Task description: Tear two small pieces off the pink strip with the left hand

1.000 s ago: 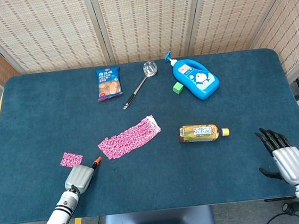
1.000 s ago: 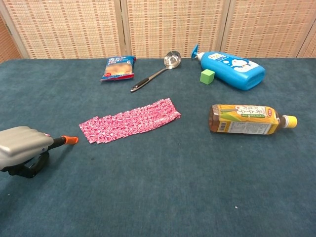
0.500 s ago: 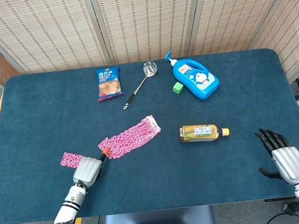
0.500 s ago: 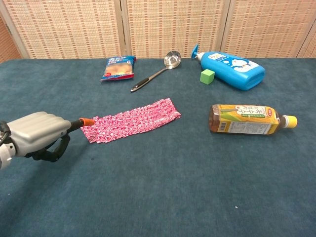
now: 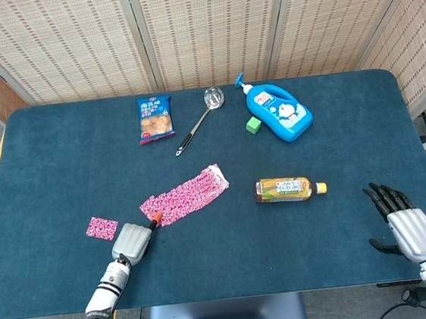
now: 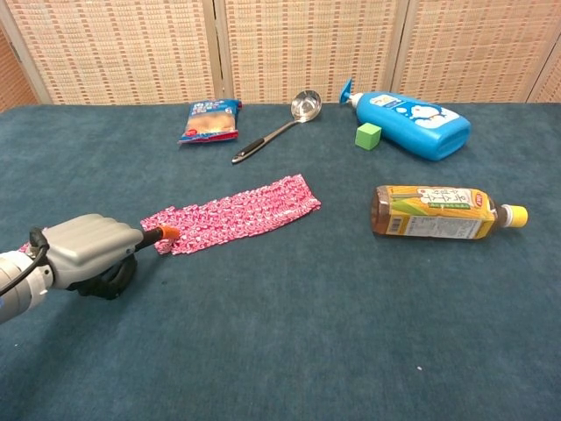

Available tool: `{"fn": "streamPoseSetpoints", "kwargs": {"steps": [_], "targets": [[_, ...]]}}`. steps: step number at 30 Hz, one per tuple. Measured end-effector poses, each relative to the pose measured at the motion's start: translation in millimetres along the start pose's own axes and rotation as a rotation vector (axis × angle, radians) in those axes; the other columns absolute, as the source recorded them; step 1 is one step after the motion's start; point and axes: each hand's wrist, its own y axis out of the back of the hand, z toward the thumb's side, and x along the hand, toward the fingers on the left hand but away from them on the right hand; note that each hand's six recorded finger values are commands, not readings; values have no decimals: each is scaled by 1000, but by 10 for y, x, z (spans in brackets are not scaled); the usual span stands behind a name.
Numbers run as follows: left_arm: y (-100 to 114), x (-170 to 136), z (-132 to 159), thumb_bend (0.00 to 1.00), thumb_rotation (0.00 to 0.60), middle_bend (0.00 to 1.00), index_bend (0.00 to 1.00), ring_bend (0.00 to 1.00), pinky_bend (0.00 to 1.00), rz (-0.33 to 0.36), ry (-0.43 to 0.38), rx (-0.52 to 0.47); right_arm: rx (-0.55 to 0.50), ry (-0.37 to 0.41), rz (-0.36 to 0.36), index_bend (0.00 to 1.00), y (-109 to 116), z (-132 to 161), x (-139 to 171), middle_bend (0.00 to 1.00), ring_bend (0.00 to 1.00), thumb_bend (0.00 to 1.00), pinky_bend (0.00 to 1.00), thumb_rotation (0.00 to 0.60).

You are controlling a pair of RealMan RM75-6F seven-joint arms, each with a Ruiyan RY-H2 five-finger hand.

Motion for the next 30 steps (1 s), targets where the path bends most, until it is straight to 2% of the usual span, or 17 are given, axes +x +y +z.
{"fn": "streamPoseSetpoints", "kwargs": {"steps": [6,16,30], "targets": [[-50,-31,-55,819,600,685,96,739,710,-31,6,22,-3,-1,0,0,6,-4,-1,0,0,92,107,600],[-126,-260,-240,818,600,685,202,741,714,-107,46,41,-5,-1,-3,0,19,-6,6,0,0,93,107,600],[-82,-740,-362,819,600,683,225,741,716,-104,61,47,-1,-1,2,0,-2,2,10,0,0,92,107,600]]}}
